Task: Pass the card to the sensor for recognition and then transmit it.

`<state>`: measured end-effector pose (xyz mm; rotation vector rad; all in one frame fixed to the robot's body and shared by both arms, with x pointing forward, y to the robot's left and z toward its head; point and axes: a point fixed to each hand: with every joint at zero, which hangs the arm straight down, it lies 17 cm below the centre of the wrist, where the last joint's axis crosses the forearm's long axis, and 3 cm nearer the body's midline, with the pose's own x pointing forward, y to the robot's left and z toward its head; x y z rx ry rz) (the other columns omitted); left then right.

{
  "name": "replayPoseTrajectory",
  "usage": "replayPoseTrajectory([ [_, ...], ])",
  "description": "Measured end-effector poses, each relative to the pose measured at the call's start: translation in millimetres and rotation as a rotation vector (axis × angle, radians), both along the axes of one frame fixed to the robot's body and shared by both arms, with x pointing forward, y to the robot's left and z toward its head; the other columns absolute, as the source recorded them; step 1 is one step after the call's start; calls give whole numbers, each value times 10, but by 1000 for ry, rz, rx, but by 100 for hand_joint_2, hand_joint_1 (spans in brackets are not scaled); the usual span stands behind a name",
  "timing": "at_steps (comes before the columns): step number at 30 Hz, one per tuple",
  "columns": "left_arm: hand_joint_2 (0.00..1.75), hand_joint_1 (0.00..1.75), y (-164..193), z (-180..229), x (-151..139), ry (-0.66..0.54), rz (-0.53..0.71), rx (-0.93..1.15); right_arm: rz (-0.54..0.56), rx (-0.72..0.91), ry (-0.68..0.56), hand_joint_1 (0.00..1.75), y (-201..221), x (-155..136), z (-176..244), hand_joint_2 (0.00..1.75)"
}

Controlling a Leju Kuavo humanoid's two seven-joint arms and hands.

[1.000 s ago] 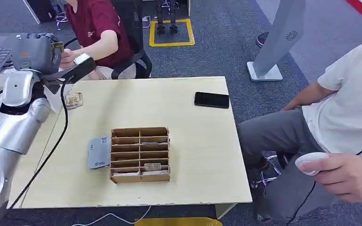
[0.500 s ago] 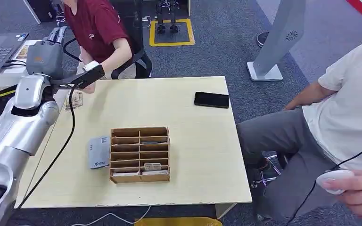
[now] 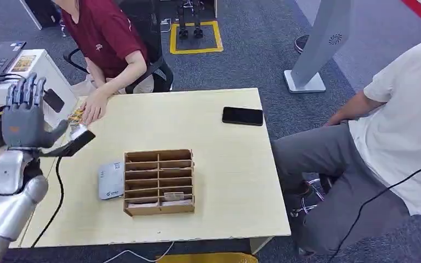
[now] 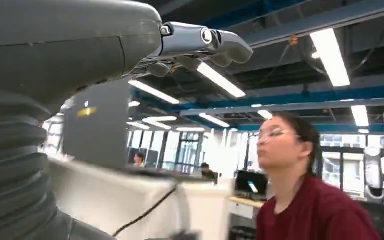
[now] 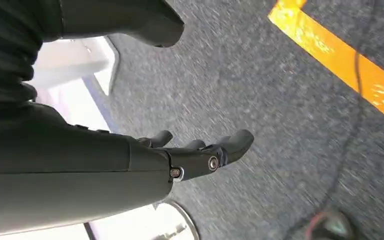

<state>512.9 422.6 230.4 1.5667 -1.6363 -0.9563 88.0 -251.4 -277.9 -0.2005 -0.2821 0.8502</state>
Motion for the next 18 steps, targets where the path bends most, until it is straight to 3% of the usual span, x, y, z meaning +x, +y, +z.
replayPoseTrajectory([
  [4,175,0,326,-232,-479,23,29,8,-15,0,15,0,-8,-101,-15,175],
  [12,175,0,649,-137,-729,0,104,-13,-29,-6,17,0,-23,-73,-12,175],
  [16,175,0,1310,-293,-1296,5,220,-89,-45,-19,36,0,-43,-146,-23,175],
  [18,175,0,1856,-378,-1625,34,301,-120,-51,-23,41,0,-55,-201,-30,175],
])
